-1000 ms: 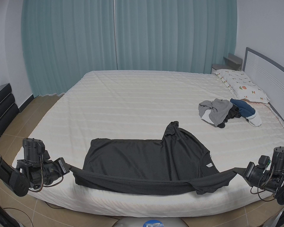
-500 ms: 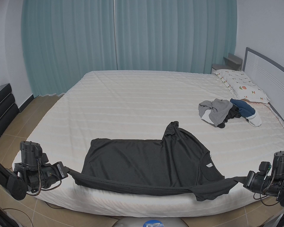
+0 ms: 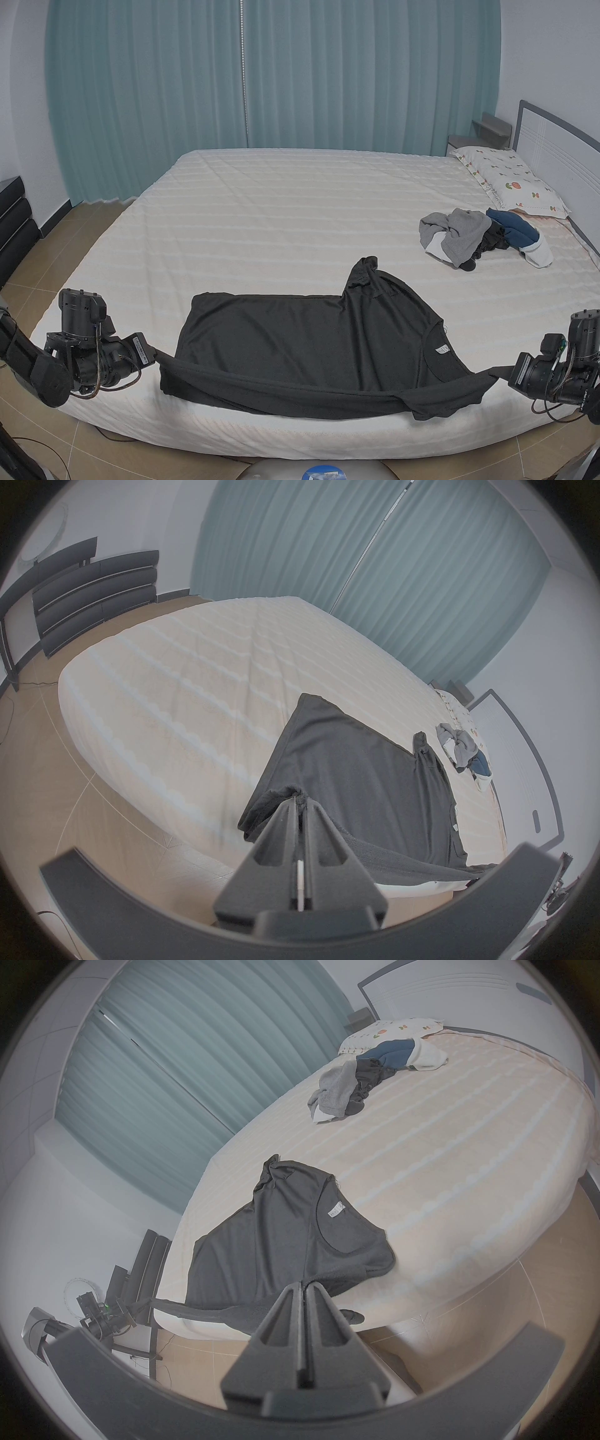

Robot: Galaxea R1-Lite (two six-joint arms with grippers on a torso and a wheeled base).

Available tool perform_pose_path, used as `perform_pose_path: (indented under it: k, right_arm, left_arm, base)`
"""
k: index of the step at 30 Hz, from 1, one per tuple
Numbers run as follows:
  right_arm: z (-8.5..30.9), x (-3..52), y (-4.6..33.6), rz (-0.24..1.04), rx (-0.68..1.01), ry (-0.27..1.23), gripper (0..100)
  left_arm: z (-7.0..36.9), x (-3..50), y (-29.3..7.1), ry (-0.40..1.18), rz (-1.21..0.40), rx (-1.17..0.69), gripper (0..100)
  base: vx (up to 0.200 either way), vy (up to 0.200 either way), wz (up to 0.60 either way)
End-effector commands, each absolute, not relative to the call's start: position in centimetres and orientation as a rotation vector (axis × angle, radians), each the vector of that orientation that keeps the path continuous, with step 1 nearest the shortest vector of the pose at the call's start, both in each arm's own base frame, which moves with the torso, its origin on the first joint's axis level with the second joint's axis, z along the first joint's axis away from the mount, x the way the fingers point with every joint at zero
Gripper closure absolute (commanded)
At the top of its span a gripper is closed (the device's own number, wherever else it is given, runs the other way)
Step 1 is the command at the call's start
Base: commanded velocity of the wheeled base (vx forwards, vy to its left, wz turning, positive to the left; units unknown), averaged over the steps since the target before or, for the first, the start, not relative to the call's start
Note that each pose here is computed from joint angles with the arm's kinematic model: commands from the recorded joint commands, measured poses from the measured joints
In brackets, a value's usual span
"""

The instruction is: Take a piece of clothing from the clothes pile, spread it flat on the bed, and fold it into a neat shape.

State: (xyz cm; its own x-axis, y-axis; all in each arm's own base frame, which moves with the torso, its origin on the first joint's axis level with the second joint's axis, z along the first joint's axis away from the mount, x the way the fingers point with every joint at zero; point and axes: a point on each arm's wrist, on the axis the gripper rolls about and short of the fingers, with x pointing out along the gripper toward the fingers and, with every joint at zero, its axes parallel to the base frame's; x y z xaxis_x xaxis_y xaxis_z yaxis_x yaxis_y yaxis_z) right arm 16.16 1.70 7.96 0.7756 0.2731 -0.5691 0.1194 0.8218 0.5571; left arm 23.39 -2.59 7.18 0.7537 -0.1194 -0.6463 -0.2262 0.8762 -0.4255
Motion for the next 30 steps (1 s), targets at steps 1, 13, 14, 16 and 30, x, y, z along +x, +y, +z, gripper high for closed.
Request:
perform_pose_path:
  k: [1, 13, 14, 16, 30]
  right_arm:
    - [7.2, 18.5, 1.9, 0.073, 0.615, 0.731, 100]
    - [5.8, 23.6, 2.1, 0.048, 0.615, 0.755, 100]
    - [5.7, 24.0, 2.1, 0.042, 0.613, 0.754, 100]
    - [5.3, 24.5, 2.2, 0.031, 0.61, 0.762, 100]
    - [2.6, 27.7, 2.2, -0.005, 0.619, 0.813, 100]
  left_arm:
    - [6.0, 25.3, -2.7, 0.753, 0.078, -0.509, 100]
    - [4.5, 28.2, -2.8, 0.772, 0.094, -0.509, 100]
    - [4.3, 28.4, -2.9, 0.773, 0.096, -0.508, 100]
    - [4.0, 28.9, -2.9, 0.779, 0.098, -0.508, 100]
    - [0.4, 32.7, -3.1, 0.808, 0.169, -0.481, 100]
  base:
    - [0.0, 0.0, 0.0]
    - [0.0, 0.0, 0.0]
    - [0.0, 0.0, 0.0]
    - [0.0, 0.0, 0.0]
    - [0.0, 0.0, 0.0]
